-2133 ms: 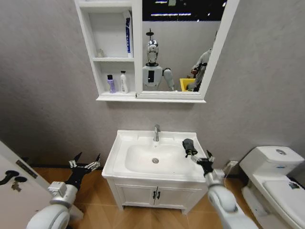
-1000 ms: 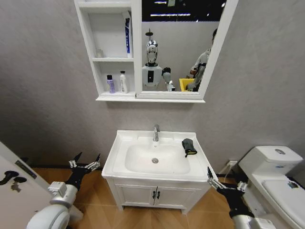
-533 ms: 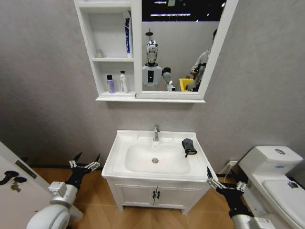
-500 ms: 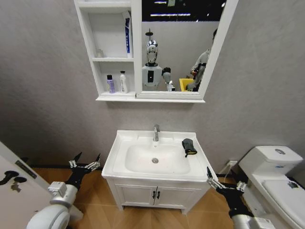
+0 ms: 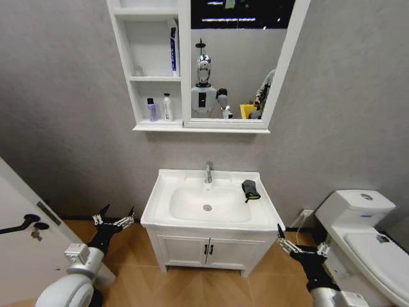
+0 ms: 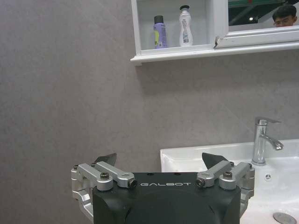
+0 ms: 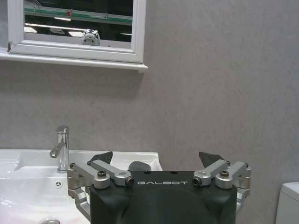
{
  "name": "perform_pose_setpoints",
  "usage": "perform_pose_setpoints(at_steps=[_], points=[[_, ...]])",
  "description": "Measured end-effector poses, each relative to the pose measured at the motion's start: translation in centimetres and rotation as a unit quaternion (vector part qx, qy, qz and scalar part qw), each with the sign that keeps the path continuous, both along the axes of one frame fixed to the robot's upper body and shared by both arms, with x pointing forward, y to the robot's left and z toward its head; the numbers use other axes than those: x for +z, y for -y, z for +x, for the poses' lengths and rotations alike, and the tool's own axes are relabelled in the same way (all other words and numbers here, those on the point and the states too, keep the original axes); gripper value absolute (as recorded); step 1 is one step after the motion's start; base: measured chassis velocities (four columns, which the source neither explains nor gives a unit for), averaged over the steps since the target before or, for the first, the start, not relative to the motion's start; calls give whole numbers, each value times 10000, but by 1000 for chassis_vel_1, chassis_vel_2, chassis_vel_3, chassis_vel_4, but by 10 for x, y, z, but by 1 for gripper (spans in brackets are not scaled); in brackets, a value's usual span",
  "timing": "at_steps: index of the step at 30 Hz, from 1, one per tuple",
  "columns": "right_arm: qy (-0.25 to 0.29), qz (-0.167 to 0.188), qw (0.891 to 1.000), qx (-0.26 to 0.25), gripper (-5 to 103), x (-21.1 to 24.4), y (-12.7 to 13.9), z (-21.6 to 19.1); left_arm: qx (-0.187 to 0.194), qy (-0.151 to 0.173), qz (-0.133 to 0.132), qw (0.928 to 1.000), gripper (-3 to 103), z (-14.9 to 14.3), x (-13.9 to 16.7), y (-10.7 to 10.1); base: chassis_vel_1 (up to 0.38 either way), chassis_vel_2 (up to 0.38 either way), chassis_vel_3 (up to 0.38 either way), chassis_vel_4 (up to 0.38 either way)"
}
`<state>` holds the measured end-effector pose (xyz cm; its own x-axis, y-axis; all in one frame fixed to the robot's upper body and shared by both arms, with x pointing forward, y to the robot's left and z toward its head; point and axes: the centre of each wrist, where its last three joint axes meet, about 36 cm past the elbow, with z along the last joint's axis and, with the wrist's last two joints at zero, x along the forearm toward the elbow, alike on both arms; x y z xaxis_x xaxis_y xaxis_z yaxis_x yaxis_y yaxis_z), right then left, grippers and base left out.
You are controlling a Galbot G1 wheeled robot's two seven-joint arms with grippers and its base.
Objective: Move facial cleanser and shampoo from washbasin to cabinet, then wipe washbasin with towel.
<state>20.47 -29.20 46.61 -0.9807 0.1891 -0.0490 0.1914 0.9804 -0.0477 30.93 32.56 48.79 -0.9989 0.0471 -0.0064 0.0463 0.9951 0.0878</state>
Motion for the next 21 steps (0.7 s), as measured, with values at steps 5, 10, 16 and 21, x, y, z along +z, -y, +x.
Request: perform_pose_setpoints(at_steps=[5, 10, 16, 21], points=[[-3, 1, 10000, -1, 100, 0, 0, 0, 1, 2, 0, 10000, 100, 0, 0, 0, 293, -289, -284, 282], [-2, 0, 10000, -3, 100, 0, 0, 0, 1, 2, 0, 10000, 100, 0, 0, 0, 318, -344, -322, 322], [-2, 0, 10000, -3, 100, 0, 0, 0, 1, 2, 0, 10000, 100, 0, 0, 0, 380, -368, -357, 355], [0, 0, 10000, -2, 100, 0, 0, 0, 1, 1, 0, 10000, 100, 0, 0, 0, 357, -375, -337, 352]])
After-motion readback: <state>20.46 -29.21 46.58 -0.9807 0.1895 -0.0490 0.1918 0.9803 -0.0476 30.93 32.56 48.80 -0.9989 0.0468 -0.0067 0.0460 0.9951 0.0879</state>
